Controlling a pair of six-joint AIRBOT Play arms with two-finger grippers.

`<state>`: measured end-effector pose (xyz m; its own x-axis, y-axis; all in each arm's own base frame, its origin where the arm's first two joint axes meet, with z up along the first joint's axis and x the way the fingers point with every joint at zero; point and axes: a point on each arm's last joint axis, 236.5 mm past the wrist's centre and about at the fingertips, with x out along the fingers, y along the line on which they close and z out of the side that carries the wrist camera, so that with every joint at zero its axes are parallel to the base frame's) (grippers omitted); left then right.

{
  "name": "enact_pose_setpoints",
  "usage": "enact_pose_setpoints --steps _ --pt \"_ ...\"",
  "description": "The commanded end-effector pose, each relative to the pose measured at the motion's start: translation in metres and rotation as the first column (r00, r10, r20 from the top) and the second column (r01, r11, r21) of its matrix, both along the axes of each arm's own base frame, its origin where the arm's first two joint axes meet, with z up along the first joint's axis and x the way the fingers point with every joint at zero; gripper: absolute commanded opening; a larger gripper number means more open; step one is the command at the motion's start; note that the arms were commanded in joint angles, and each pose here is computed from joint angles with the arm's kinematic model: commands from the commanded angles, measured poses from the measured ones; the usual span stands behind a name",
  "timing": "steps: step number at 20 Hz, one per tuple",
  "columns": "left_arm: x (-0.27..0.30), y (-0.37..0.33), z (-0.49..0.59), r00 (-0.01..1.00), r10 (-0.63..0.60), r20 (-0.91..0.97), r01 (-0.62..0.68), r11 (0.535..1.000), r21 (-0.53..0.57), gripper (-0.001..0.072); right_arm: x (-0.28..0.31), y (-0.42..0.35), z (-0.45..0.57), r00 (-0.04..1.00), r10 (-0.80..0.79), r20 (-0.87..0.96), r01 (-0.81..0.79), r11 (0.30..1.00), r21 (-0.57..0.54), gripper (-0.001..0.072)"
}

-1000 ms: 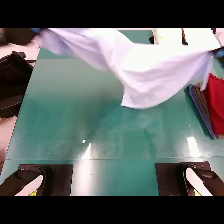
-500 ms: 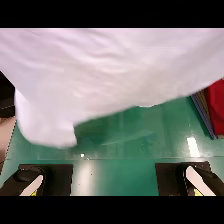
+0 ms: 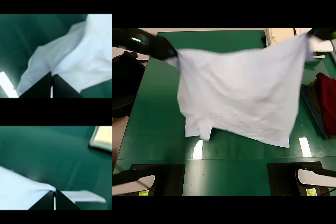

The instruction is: Fold the shirts.

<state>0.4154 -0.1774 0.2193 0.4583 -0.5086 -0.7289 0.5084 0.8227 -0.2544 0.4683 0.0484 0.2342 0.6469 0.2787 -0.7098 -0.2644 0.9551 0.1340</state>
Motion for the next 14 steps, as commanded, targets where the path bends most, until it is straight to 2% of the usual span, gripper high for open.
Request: enact_pose_setpoints --steps 1,2,3,4,5,7,10,12,14 --pt "0.048 -0.001 -0.124 0.975 0.034 -0.218 -0.019 0.997 0.070 0.0026 0.032 0.022 -0.113 0.972 0.023 -0.232 -0.035 0.998 -0.047 0.0017" --pt "0.058 0.006 -0.149 0.964 0.083 -0.253 -0.060 0.993 0.099 0.0029 0.036 0.023 -0.132 0.962 0.014 -0.272 -0.026 0.999 -0.040 0.0018" --pt "0.067 0.013 -0.165 0.956 0.121 -0.266 -0.091 0.989 0.120 0.0151 0.039 0.025 -0.145 0.955 0.014 -0.296 -0.023 0.999 -0.027 0.0021" --pt "0.076 0.021 -0.172 0.955 0.148 -0.256 -0.118 0.985 0.129 0.0452 0.041 0.024 -0.153 0.950 0.011 -0.312 -0.017 1.000 -0.018 0.0131" --pt "0.084 0.032 -0.171 0.950 0.193 -0.244 -0.165 0.978 0.128 0.0492 0.043 0.018 -0.156 0.949 -0.004 -0.317 -0.002 1.000 -0.017 0.0327" --pt "0.093 0.062 -0.161 0.936 0.262 -0.236 -0.242 0.964 0.113 0.0494 0.043 0.016 -0.149 0.949 -0.005 -0.314 0.017 0.999 0.034 0.0330" --pt "0.078 0.105 -0.165 0.887 0.312 -0.341 -0.295 0.950 0.100 0.0494 0.021 0.017 -0.121 0.943 0.057 -0.328 -0.002 0.986 0.167 0.0326" --pt "0.068 0.119 -0.181 0.857 0.326 -0.400 -0.315 0.944 0.095 0.0495 0.004 0.011 -0.116 0.940 0.061 -0.336 0.005 0.982 0.190 0.0326" --pt "0.053 0.117 -0.208 0.842 0.293 -0.453 -0.281 0.955 0.095 0.0494 -0.016 0.007 -0.118 0.935 0.055 -0.349 0.012 0.982 0.188 0.0325"
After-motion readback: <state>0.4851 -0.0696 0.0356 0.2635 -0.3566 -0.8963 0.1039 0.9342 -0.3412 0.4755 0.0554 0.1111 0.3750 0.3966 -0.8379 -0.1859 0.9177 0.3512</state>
